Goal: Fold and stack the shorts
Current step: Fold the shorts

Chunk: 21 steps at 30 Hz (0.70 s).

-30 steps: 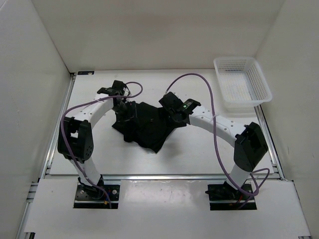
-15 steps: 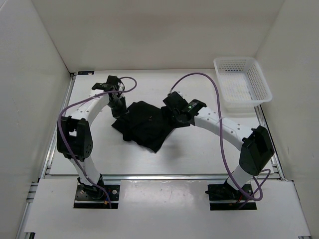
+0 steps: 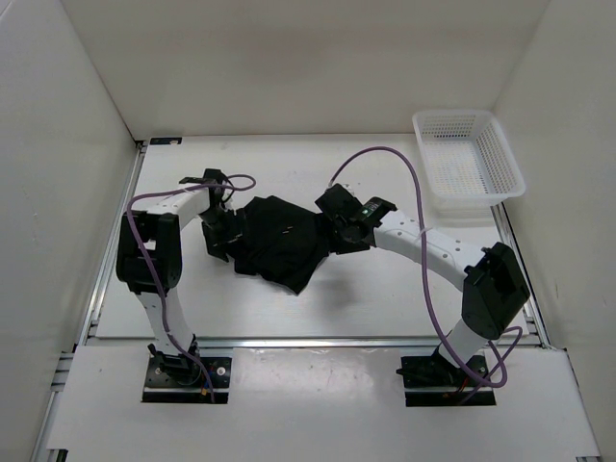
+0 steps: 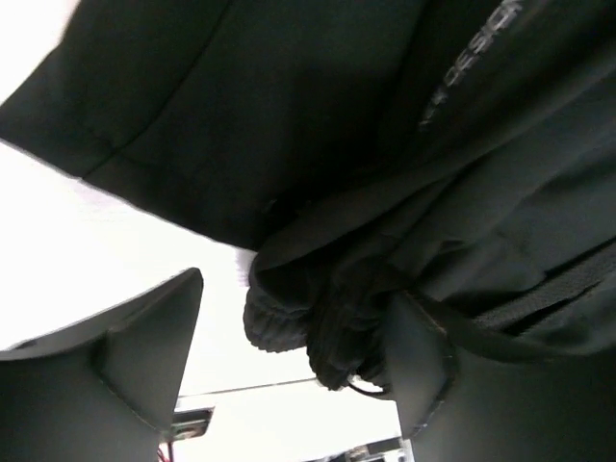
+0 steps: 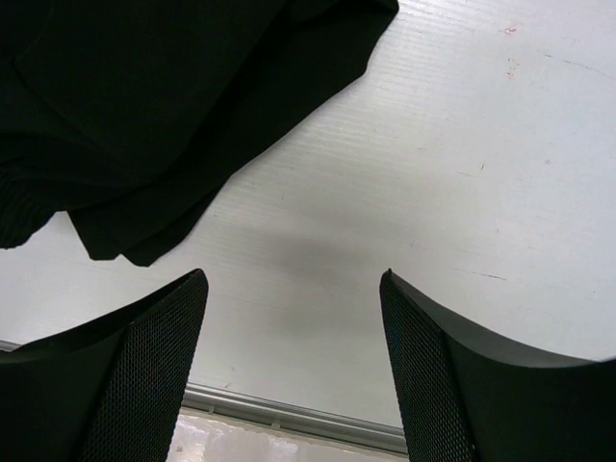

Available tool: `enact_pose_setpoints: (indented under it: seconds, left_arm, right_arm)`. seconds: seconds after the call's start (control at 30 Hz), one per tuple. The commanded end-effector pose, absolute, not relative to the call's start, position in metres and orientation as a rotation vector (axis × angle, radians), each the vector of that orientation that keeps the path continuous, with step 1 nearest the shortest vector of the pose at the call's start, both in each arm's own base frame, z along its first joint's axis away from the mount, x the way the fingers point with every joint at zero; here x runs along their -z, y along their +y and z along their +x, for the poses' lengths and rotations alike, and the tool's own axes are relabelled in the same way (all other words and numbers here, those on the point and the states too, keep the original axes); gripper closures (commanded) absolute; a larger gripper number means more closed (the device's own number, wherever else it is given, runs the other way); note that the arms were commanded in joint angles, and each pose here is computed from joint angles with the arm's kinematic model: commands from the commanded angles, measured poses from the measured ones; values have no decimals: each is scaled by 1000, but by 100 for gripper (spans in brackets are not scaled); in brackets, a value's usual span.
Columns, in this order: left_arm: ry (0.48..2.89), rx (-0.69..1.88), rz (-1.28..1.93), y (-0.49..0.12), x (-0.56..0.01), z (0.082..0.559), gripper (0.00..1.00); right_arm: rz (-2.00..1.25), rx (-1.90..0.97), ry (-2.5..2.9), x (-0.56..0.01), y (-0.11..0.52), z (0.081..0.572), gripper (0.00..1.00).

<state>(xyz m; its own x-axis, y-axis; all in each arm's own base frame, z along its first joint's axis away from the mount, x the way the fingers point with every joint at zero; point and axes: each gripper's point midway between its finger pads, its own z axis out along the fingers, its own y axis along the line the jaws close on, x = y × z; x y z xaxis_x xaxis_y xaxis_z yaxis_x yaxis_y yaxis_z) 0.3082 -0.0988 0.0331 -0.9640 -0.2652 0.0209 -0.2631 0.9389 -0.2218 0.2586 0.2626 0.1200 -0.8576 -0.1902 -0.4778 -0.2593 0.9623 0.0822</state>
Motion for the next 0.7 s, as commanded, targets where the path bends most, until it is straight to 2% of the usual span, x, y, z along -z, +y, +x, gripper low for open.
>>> enact_pose_setpoints:
  seconds: [0.0, 0.03, 0.17, 0.27, 0.37, 0.5, 0.63, 0.67]
  left_arm:
    - [3033, 435, -367, -107, -43, 317, 25]
    - [3034, 463, -365, -110, -44, 317, 43]
    - [3033, 499, -358, -111, -45, 319, 76]
    - [3024, 516, -339, -113, -48, 322, 90]
    - [3023, 450, -344, -106, -55, 322, 90]
    - [2929, 234, -310, -88, -98, 337, 90]
    - [2841, 186, -290, -81, -136, 357, 90]
    - [2862, 179, -293, -82, -129, 359, 90]
  right_arm:
    - [-310, -205, 2589, -132, 259, 263, 23]
    - [-310, -205, 2589, -132, 261, 264, 23]
    - [-306, -195, 2585, -132, 260, 265, 23]
    - [-303, -185, 2580, -132, 259, 267, 23]
    - [-303, -185, 2580, -132, 259, 267, 23]
    - [-303, -185, 2580, -132, 259, 267, 23]
    - [-303, -185, 2580, -132, 259, 267, 23]
    - [-303, -185, 2580, -132, 259, 267, 23]
